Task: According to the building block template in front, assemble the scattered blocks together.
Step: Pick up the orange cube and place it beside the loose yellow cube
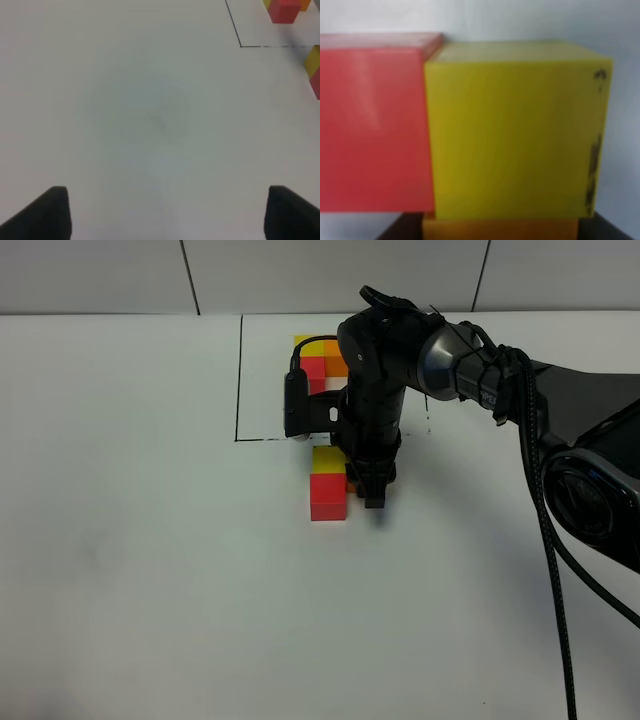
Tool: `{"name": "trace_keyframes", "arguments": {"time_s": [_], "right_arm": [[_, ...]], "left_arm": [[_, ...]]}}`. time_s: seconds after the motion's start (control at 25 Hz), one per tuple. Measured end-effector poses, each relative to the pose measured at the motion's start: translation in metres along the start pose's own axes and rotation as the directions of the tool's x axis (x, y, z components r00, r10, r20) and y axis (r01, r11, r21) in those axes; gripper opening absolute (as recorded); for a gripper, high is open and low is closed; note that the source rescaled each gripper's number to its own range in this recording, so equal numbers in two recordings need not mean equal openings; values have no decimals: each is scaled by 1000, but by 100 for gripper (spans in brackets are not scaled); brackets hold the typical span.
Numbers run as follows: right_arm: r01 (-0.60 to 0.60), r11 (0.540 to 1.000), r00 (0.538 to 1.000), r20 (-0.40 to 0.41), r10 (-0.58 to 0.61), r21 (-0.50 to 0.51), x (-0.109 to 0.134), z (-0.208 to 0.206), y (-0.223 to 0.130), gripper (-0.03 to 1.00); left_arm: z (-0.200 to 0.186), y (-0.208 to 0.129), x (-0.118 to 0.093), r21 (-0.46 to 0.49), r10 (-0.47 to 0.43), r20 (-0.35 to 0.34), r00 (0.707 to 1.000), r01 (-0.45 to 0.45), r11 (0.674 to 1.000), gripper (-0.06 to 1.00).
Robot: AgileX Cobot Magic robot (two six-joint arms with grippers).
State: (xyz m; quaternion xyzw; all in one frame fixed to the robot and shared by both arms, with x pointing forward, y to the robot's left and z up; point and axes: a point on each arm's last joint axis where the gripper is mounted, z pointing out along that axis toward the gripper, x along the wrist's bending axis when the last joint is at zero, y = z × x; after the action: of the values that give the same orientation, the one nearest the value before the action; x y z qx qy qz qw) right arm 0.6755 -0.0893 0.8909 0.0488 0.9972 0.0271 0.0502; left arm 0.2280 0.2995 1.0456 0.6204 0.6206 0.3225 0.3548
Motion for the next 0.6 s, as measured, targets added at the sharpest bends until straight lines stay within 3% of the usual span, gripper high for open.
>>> {"name": "trace_keyframes", "arguments": {"time_s": [0.44, 0.6], "right_arm": [[32, 999, 999, 0, -32, -7, 0, 0, 1, 5], [23, 999, 999, 31, -23, -22, -5, -1, -2, 39]], "left_arm": [[0, 0, 0, 0, 0, 0, 1000, 0, 1000, 65], [0, 0, 0, 0, 0, 0, 1000, 0, 1000, 65]]}}
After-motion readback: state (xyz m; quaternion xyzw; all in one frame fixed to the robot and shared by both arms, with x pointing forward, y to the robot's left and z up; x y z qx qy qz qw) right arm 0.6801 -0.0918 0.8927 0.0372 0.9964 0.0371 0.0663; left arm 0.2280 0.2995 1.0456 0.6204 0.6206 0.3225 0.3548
